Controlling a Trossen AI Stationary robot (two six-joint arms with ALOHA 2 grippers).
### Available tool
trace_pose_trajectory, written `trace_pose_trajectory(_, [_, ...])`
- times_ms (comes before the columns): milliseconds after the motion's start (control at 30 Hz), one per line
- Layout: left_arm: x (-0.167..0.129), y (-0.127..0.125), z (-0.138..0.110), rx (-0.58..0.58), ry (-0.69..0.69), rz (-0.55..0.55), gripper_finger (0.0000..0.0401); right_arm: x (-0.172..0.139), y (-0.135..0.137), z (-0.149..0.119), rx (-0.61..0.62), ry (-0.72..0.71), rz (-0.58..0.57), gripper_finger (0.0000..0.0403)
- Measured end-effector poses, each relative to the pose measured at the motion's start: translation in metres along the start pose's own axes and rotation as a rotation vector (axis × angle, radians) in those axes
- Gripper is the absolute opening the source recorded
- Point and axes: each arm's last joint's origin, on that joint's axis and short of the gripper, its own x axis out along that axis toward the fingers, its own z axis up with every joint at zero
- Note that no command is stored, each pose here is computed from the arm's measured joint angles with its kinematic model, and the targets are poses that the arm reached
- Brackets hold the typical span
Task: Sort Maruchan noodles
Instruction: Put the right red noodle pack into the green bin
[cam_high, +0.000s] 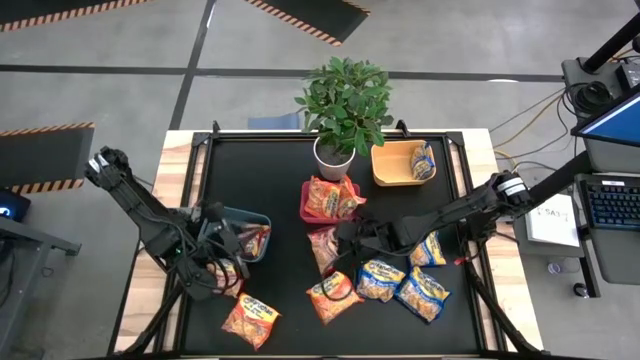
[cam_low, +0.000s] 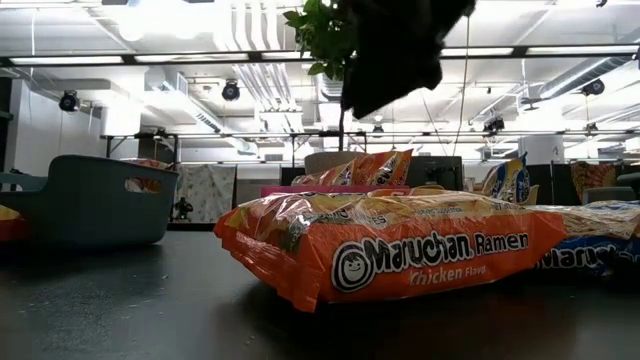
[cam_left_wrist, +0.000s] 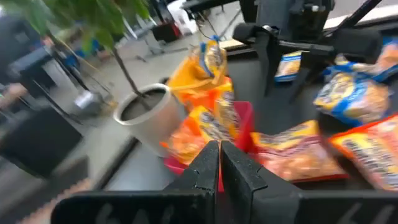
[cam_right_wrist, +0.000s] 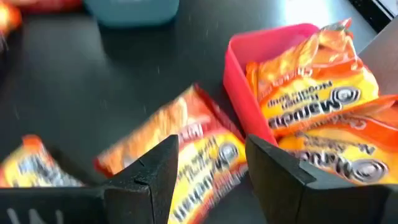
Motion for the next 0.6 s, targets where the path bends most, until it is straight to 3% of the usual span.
trace_pose_trajectory(133, [0.005, -0.014, -0.005, -0.082, 0.018, -0.016, 0.0, -0.001, -0.003, -0.008, -0.093, 0.065, -0.029, 0.0168])
trace_pose_trajectory(400, [0.021, -0.049, -0.005, -0.184, -0.017, -0.035, 0.0, 0.017, -0.006, -0.03, -0.136, 0.08, 0.009, 0.0122])
trace_pose_trajectory(600, [0.039, -0.062, -0.004, -0.268, 0.072, -0.186, 0.0017, 0.035, -0.007, -0.057, -0.121, 0.044, 0.103, 0.0064])
